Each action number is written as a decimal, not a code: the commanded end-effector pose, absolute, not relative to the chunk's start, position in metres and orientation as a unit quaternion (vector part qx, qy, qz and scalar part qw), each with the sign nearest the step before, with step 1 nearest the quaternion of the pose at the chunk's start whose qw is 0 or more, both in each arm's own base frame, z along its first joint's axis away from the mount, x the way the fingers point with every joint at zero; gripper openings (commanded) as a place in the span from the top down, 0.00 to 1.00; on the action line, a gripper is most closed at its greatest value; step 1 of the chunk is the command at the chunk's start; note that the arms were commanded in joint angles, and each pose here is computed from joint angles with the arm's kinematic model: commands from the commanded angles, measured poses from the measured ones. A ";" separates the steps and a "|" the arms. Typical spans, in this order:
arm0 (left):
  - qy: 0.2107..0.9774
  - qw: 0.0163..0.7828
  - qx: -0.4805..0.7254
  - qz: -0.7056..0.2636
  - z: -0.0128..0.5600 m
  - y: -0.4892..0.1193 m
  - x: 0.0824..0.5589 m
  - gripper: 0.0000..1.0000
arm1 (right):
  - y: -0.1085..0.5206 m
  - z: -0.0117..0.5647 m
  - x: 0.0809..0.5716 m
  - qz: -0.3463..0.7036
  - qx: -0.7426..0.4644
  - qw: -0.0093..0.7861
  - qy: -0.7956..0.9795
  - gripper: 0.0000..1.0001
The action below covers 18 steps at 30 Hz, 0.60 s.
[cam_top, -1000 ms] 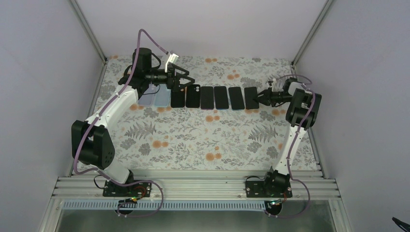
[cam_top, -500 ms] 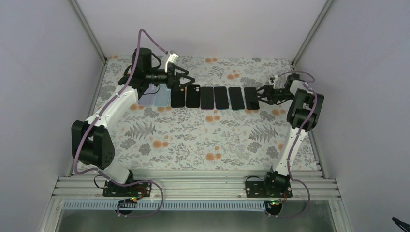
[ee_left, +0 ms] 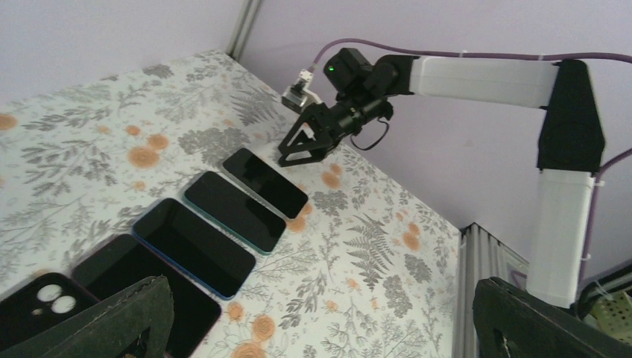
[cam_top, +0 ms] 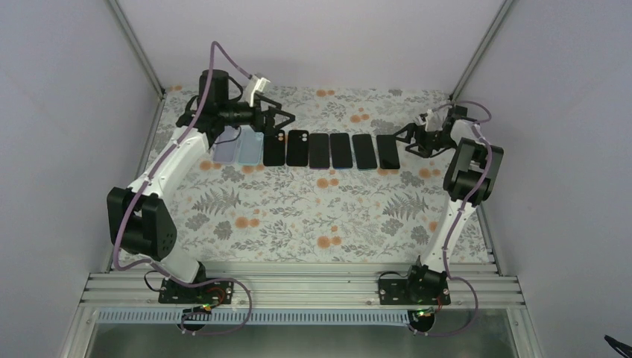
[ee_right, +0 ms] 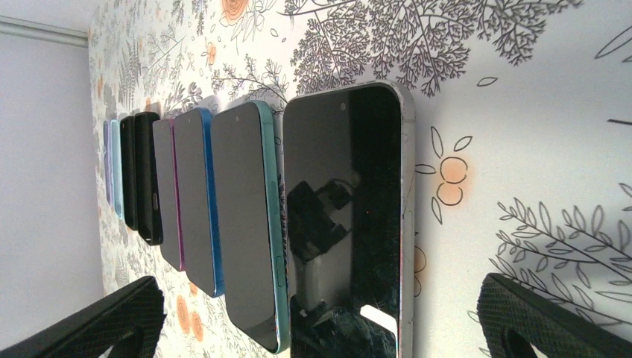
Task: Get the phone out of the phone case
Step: Place the phone at the center of the board, then reset both arms
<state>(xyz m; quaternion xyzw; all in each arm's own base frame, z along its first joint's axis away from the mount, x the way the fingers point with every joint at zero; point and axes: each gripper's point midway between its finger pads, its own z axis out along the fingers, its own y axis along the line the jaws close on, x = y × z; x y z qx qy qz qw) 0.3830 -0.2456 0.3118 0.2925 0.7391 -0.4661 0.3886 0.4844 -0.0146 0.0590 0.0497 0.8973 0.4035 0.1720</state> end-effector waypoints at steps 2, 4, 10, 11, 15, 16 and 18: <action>0.746 0.419 0.271 -0.441 0.330 -0.211 0.409 0.00 | -0.022 0.120 0.499 0.388 0.004 0.234 0.891 0.01; 0.755 0.420 0.251 -0.438 0.331 -0.193 0.421 0.00 | -0.022 0.140 0.503 0.388 -0.008 0.252 0.886 0.01; 0.781 0.430 0.202 -0.406 0.331 -0.134 0.451 0.00 | -0.015 0.192 0.507 0.377 -0.048 0.300 0.875 0.01; 0.784 0.435 0.195 -0.397 0.331 -0.123 0.455 0.00 | -0.011 0.199 0.507 0.376 -0.058 0.306 0.873 0.01; 0.798 0.453 0.163 -0.363 0.329 -0.081 0.464 0.00 | 0.007 0.222 0.501 0.367 -0.092 0.326 0.866 0.01; 0.801 0.457 0.155 -0.354 0.328 -0.071 0.466 0.00 | 0.013 0.226 0.499 0.365 -0.101 0.330 0.865 0.01; 0.810 0.461 0.141 -0.333 0.322 -0.052 0.468 0.00 | 0.025 0.234 0.494 0.360 -0.117 0.340 0.861 0.01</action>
